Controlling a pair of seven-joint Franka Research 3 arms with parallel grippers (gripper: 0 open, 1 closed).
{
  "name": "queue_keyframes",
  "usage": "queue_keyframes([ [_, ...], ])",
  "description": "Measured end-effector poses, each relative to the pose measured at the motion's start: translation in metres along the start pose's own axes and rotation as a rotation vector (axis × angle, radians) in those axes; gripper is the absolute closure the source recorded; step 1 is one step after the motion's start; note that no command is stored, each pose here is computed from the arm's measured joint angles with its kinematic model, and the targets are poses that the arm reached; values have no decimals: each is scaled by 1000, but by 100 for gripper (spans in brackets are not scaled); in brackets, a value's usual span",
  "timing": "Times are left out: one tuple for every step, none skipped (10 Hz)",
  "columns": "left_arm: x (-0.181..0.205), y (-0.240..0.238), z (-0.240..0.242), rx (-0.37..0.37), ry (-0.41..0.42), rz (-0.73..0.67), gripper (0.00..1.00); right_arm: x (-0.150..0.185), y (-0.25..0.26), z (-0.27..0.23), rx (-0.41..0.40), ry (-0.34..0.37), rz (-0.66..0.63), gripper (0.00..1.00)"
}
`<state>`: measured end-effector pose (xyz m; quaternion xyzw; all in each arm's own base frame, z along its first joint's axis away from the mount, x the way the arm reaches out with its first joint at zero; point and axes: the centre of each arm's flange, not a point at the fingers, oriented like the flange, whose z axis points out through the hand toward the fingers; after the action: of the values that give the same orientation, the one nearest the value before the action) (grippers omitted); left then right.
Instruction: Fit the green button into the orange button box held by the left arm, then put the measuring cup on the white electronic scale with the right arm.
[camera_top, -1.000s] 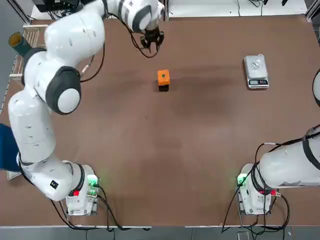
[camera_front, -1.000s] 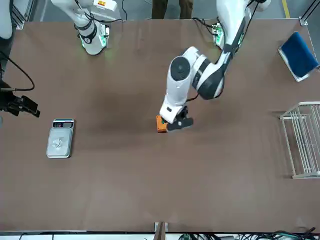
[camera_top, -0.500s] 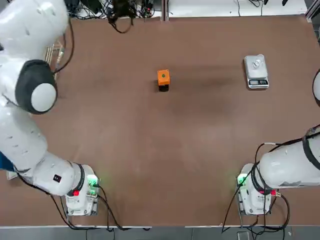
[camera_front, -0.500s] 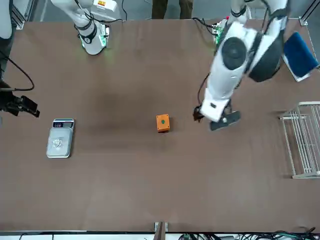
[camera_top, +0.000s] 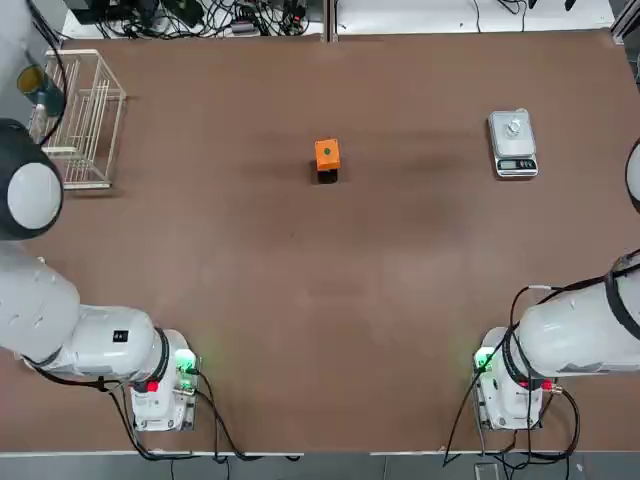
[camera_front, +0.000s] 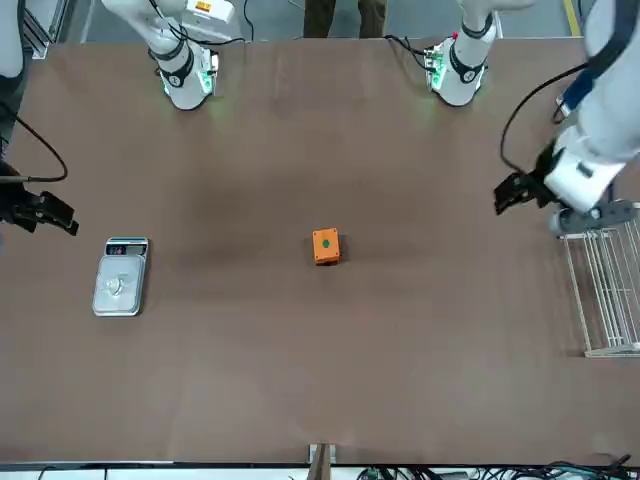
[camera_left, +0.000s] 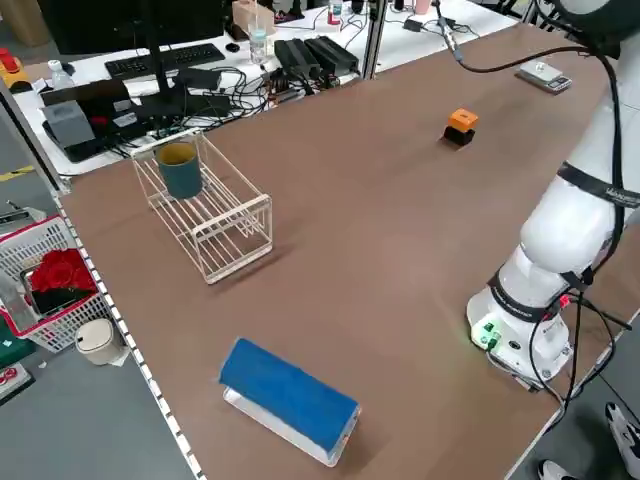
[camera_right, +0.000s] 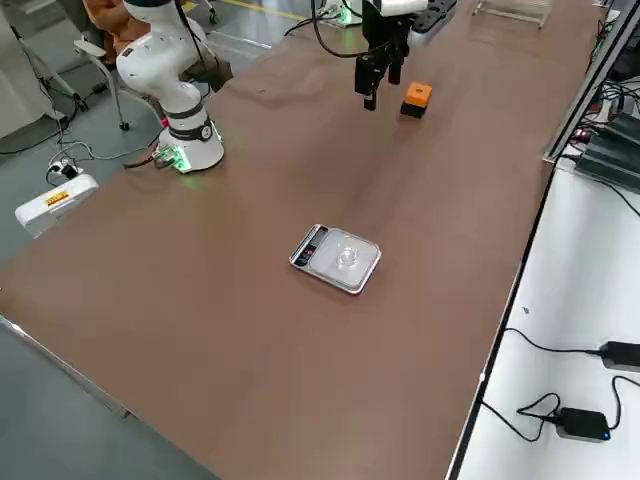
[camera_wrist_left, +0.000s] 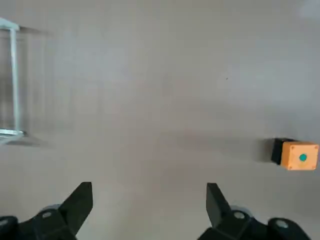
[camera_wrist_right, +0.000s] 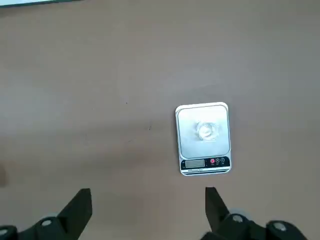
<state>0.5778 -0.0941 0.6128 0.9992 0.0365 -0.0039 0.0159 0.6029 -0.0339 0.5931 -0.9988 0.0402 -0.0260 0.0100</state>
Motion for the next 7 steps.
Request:
queue_keyframes([
  [-4, -11, -11, 2, 13, 18, 0, 0, 0, 0, -1, 3, 0, 0],
  [-8, -17, -20, 3, 25, 32, 0, 0, 1, 0, -4, 4, 0, 0],
  [-14, -19, -27, 5, 30, 46, 0, 1, 1, -1, -11, 11, -1, 0],
  [-17, -21, -32, 7, 28, 55, 0, 2, 2, -2, -14, 22, -1, 0],
  [-18, -22, -33, 9, 26, 63, 0, 3, 1, -2, -14, 25, -3, 0],
  [-18, -23, -31, 10, 22, 72, 0, 3, 0, -2, -14, 25, -4, 0],
  [-18, -23, -29, 11, 18, 81, 0, 3, 0, -2, -15, 25, -4, 0],
])
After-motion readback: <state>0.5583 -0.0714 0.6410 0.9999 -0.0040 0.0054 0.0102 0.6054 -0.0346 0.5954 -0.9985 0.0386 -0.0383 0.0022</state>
